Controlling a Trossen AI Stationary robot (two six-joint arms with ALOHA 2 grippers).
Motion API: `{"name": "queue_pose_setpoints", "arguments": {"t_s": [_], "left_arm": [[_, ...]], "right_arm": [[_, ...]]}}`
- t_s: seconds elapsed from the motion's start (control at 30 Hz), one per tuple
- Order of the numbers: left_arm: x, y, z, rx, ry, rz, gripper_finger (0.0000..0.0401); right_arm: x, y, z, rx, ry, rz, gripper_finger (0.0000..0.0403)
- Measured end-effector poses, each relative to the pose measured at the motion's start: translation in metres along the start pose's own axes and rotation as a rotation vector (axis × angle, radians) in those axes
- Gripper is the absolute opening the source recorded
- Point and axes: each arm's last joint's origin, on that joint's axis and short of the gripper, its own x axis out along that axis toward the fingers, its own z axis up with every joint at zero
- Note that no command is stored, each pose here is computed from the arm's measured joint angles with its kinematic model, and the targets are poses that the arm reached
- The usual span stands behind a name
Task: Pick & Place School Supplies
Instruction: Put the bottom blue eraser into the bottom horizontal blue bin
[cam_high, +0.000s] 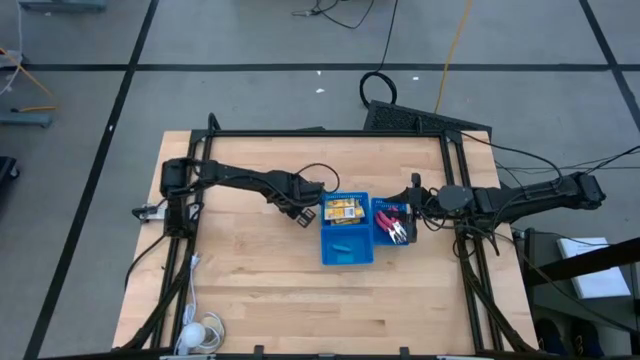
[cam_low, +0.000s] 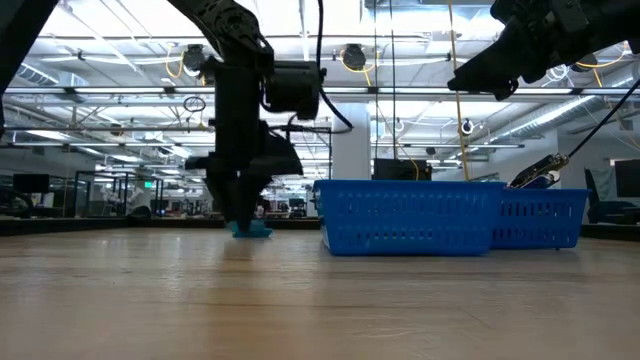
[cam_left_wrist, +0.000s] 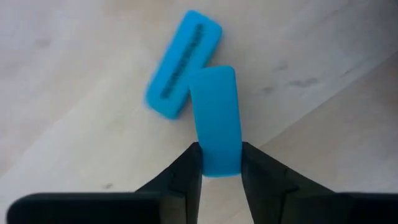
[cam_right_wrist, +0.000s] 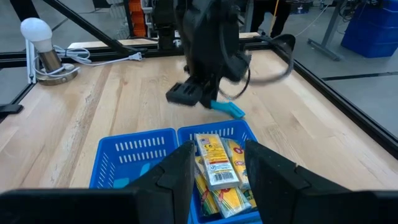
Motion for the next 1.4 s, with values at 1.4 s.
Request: {"name": "queue_pose_setpoints", "arguments": {"t_s": [1.4], "left_arm": [[-0.08, -0.101, -0.052, 0.766, -0.574, -0.521, 0.0088]], "right_arm": [[0.0, 0.0, 0.0, 0.001, -0.003, 0.0, 0.0132]]}}
